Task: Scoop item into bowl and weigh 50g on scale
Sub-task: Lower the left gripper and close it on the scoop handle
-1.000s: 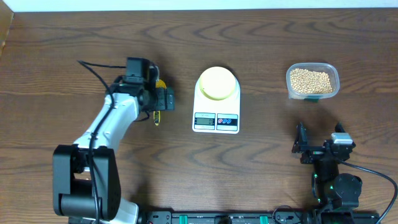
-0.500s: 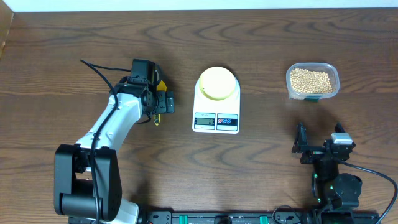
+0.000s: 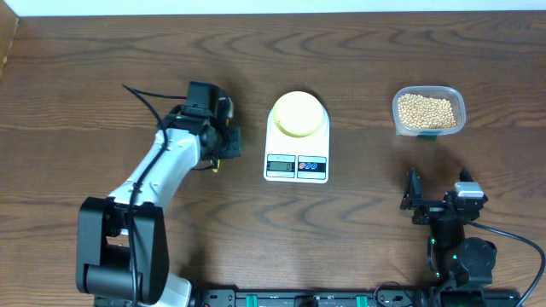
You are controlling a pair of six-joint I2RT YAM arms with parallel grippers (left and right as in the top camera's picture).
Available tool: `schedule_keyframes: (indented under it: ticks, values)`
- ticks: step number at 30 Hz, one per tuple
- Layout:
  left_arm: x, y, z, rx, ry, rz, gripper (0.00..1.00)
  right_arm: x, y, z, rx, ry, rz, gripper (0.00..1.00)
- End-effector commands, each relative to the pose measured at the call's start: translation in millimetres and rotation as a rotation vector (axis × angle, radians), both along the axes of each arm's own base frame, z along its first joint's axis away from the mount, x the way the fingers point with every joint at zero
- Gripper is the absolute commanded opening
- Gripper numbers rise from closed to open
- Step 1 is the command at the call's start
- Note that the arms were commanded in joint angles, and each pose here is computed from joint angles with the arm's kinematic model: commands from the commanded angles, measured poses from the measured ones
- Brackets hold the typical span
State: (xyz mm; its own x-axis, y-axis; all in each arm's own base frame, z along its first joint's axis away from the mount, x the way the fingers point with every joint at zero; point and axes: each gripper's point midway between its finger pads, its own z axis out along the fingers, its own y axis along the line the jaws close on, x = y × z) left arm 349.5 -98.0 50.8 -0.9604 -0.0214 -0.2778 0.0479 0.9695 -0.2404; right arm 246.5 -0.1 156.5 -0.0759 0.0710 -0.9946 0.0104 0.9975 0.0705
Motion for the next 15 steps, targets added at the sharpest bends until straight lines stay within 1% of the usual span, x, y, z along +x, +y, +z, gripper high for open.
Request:
schedule_keyframes:
  ticks: [1,4,5,6,8,9,12,13,15]
  values:
    - [-3.0,-12.2,-3.2,0.011,-0.010,-0.045,0.08,-0.2,-1.0,-0.3,0.009,0.000,-0.005,0.99]
    - [4.2,-5.5,-3.2,0.082,-0.048,-0.033,0.08,-0.2,-1.0,-0.3,0.009,0.000,-0.005,0.99]
    - [6.4,-4.4,-2.7,0.095,-0.060,-0.030,0.12,-0.2,-1.0,-0.3,0.009,0.000,-0.005,0.99]
    - [8.6,-5.1,-1.8,0.093,-0.069,-0.030,0.29,-0.2,-1.0,-0.3,0.009,0.000,-0.005,0.99]
    - [10.4,-5.7,-1.1,0.091,-0.077,-0.030,0.55,-0.2,-1.0,-0.3,0.009,0.000,-0.005,0.99]
    - [11.1,-5.8,-1.2,0.091,-0.080,-0.030,0.63,-0.2,-1.0,-0.3,0.009,0.000,-0.005,0.99]
    - [15.8,-3.7,-2.3,0.104,-0.095,-0.023,0.94,-0.2,-1.0,-0.3,0.009,0.000,-0.005,0.99]
    - [17.7,-1.0,-3.0,0.120,-0.101,-0.017,0.99,-0.2,-1.0,-0.3,0.009,0.000,-0.005,0.99]
    - [21.6,7.2,-5.3,0.167,-0.112,0.002,0.97,-0.2,-1.0,-0.3,0.009,0.000,-0.005,0.99]
